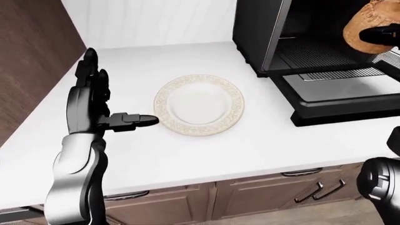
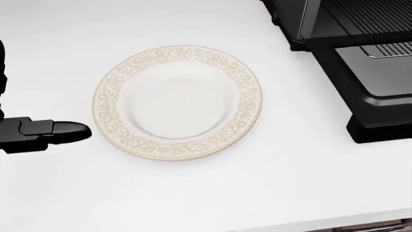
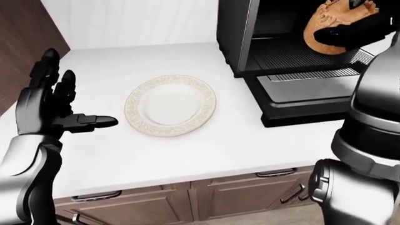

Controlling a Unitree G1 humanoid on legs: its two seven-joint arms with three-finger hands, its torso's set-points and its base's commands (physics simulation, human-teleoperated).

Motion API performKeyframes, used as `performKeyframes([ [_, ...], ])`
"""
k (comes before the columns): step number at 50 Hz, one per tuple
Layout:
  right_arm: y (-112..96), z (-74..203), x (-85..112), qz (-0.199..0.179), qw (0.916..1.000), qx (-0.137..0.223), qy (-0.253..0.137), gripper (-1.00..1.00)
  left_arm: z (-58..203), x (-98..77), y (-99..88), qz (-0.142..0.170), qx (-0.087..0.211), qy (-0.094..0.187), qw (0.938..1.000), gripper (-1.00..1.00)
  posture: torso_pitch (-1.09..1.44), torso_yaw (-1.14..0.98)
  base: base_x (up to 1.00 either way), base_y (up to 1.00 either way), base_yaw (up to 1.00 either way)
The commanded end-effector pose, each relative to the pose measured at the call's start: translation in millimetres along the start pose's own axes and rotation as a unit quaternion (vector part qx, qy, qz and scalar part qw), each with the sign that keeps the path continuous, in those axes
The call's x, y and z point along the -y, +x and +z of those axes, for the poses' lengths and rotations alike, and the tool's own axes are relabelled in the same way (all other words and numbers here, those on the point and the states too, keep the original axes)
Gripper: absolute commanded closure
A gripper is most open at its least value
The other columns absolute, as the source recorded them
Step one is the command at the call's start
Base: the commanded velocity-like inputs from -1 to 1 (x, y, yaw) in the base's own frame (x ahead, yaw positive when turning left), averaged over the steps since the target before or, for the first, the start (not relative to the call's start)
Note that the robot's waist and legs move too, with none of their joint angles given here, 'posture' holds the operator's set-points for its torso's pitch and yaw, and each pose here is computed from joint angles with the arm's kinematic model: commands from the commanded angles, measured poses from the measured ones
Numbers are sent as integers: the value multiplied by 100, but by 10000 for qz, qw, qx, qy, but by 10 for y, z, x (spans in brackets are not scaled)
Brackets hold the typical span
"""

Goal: Place the scone on the rack of the toaster oven.

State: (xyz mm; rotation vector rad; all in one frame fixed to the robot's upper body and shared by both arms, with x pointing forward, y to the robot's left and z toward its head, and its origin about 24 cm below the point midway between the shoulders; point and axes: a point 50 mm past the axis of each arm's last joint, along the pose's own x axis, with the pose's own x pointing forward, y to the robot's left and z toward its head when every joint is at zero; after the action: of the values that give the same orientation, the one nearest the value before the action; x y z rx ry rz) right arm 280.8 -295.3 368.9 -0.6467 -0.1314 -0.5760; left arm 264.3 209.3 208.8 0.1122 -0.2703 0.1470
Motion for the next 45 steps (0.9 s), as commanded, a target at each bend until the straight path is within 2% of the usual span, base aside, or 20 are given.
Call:
performKeyframes([
  [1,30,111,103,-412,9985,365,36,100,153,-10,0,30,437,42,9990,-100,0,0,0,0,0],
  [9,171,-44,20,-536,9982,213,151,100,123,11,10,27,410,56,9991,-100,0,0,0,0,0],
  [24,381,-77,-125,-787,9965,96,258,100,130,5,16,21,398,72,9992,-100,0,0,0,0,0],
  [45,532,-152,-389,-712,9971,9,283,100,107,-6,10,31,390,90,9992,-100,0,0,0,0,0],
])
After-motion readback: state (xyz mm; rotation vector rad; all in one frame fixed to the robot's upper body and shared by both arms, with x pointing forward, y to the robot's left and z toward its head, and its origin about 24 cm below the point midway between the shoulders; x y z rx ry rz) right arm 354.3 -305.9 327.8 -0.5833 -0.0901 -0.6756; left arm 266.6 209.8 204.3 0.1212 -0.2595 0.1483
